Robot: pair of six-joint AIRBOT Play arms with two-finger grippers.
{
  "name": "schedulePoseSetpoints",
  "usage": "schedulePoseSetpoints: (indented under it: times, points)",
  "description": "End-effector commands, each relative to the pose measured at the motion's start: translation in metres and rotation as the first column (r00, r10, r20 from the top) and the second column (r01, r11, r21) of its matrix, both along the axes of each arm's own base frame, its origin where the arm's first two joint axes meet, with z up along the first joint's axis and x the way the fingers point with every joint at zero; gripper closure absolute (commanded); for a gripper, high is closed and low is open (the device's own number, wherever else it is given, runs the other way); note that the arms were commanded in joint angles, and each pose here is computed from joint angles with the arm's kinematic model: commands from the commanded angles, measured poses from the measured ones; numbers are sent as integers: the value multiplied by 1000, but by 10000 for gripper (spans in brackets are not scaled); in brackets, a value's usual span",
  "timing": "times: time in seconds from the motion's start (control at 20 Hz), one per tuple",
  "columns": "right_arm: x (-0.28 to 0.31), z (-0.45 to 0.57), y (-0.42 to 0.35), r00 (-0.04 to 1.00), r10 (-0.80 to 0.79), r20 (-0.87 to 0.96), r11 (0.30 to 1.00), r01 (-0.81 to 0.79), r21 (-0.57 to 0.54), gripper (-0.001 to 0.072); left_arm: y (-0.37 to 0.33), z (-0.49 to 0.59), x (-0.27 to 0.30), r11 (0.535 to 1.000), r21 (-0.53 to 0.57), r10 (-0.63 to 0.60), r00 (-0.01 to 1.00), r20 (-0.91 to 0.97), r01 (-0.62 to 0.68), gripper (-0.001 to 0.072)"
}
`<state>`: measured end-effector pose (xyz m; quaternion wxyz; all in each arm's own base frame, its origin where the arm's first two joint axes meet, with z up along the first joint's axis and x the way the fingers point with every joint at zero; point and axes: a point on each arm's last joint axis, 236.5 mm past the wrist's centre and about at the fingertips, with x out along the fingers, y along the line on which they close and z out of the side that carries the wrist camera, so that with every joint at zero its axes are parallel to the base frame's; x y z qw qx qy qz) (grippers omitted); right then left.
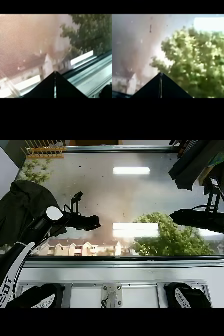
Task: Fold the clothes and pants, and hang the long-sleeved shirts on hangers.
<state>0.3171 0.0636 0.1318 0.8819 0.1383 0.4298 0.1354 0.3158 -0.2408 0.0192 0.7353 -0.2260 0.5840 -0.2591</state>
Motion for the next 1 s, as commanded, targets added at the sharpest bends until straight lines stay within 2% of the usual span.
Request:
schedulePoseSetpoints:
  times: [0.0, 0.4, 0.45, 0.5, 0.65, 0.75, 0.85, 0.95]
  points:
    - [0, 0, 0, 1000, 1, 0, 1000, -1, 0, 684, 0, 0, 0, 1000, 0, -1, 1000, 2, 1, 693]
    - [0, 0, 0, 1000, 1, 0, 1000, -1, 0, 684, 4, 2, 13, 999, 2, 32, 999, 40, -32, 679]
    - [0, 0, 0, 1000, 1, 0, 1000, -1, 0, 684, 12, 8, 20, 999, 10, 35, 997, 70, -36, 323]
    - [0, 0, 0, 1000, 1, 0, 1000, -1, 0, 684, 25, 17, 31, 999, 32, 26, 994, 109, -29, 1]
    - [0, 0, 0, 1000, 1, 0, 1000, -1, 0, 684, 112, 47, 61, 972, 222, 39, 984, 175, -78, 14]
    - [0, 0, 0, 1000, 1, 1, 1000, -1, 0, 684, 191, 46, 56, 908, 371, 167, 980, 104, -194, 15]
    - [0, 0, 0, 1000, 1, 0, 1000, -1, 0, 685, 261, 34, 42, 817, 496, 298, 952, 76, -295, 15]
    - [0, 0, 0, 1000, 1, 1, 1000, -1, 0, 684, 305, 20, 29, 750, 534, 407, 909, 92, -390, 15]
